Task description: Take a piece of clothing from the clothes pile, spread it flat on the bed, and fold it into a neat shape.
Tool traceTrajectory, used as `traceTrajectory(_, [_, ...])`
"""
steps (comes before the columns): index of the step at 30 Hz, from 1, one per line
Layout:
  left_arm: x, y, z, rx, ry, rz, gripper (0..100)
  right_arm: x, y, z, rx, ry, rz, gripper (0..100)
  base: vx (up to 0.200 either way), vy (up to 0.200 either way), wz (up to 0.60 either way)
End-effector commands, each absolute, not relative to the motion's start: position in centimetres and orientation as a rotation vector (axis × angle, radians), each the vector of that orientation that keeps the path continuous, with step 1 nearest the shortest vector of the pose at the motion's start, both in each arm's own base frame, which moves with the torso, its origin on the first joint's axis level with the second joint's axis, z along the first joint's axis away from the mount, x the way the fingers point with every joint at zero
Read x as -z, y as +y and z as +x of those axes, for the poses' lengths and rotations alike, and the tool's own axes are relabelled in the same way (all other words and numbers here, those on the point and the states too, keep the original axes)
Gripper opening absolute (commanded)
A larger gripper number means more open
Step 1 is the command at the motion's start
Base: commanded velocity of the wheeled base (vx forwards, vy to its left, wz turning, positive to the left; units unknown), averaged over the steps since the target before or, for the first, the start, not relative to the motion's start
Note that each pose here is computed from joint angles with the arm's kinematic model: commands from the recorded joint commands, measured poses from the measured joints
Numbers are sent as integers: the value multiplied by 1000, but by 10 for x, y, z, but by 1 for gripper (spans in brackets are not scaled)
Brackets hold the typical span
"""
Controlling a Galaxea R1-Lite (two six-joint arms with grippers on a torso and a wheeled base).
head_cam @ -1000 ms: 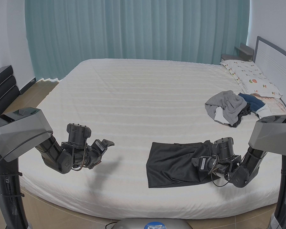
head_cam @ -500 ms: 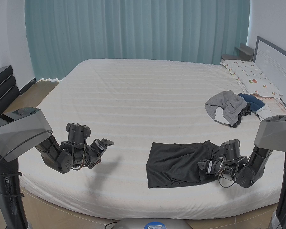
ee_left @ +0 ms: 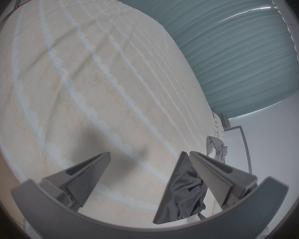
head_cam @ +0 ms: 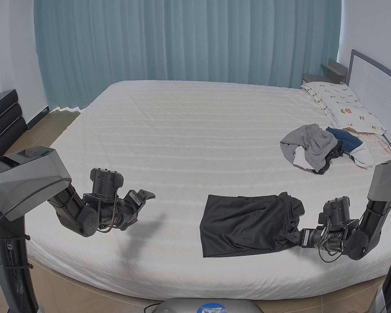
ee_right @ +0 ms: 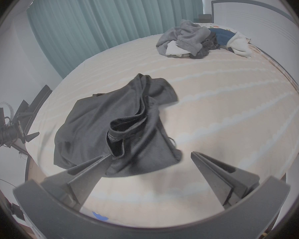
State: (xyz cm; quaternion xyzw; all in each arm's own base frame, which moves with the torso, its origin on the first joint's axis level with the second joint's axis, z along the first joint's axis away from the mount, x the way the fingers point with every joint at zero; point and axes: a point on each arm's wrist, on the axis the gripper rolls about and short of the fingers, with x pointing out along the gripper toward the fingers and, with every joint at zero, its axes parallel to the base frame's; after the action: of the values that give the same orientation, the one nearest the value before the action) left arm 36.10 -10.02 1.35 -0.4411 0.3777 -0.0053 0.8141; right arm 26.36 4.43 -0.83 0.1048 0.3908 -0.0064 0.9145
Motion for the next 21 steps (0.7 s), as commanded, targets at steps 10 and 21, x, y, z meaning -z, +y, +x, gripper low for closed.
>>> traceTrajectory(10, [-12, -100, 360, 9, 809, -937, 100, -3, 10, 243, 29, 778, 242, 100, 0, 0, 0])
traceTrajectory(21, [-13, -101, 360, 12, 808, -937, 100, -4, 50, 269, -75, 722, 374, 100, 0, 0, 0])
